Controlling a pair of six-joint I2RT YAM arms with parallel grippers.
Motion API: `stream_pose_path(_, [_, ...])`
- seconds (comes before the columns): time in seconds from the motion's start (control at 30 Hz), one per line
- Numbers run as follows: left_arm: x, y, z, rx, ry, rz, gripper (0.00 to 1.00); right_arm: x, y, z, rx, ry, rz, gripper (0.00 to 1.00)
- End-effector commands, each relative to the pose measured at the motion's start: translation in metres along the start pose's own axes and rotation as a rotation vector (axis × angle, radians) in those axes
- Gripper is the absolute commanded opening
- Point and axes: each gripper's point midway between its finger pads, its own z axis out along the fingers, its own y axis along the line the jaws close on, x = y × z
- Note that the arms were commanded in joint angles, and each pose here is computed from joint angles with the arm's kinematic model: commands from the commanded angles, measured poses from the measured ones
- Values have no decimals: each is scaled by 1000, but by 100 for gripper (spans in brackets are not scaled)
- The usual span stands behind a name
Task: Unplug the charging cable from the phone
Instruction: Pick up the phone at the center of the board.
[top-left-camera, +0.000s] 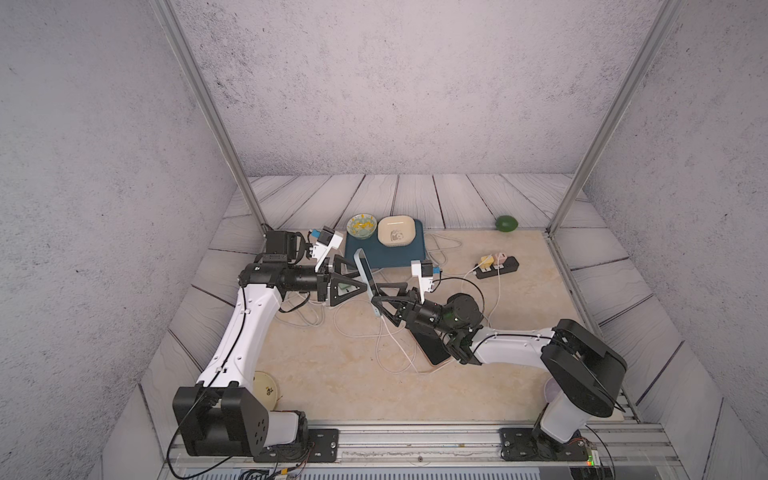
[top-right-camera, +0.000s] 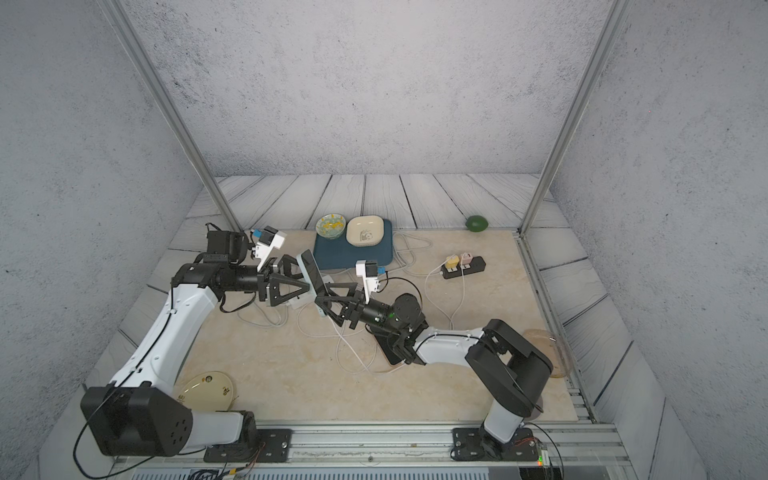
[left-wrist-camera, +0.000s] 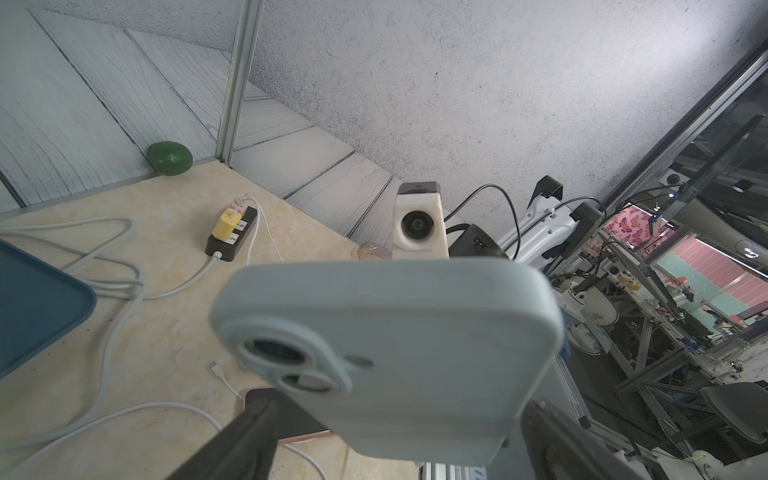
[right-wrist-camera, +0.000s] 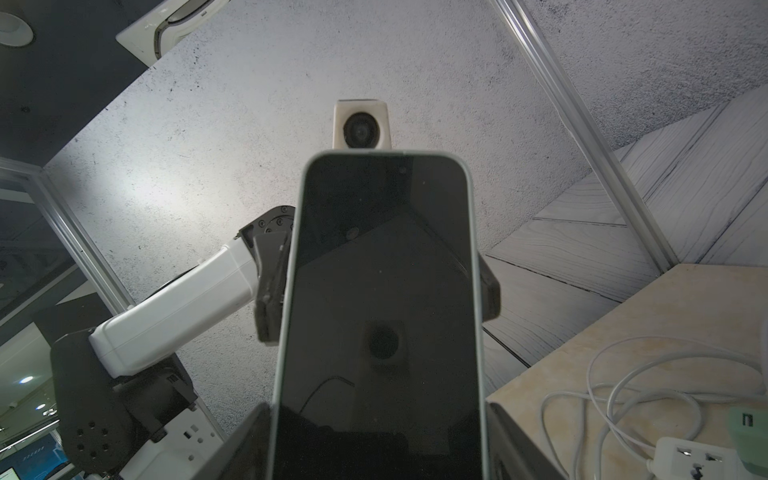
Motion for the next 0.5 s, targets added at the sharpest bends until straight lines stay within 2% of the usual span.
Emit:
stream_pose_path(0.0, [-7,-17,0,30,-9,53,98,-22,22,7,-74,-63,-38,9])
stream_pose_path(0.47, [-5,-15,0,28,-5,57,98,-19,24,11,-93,-47,-26,9])
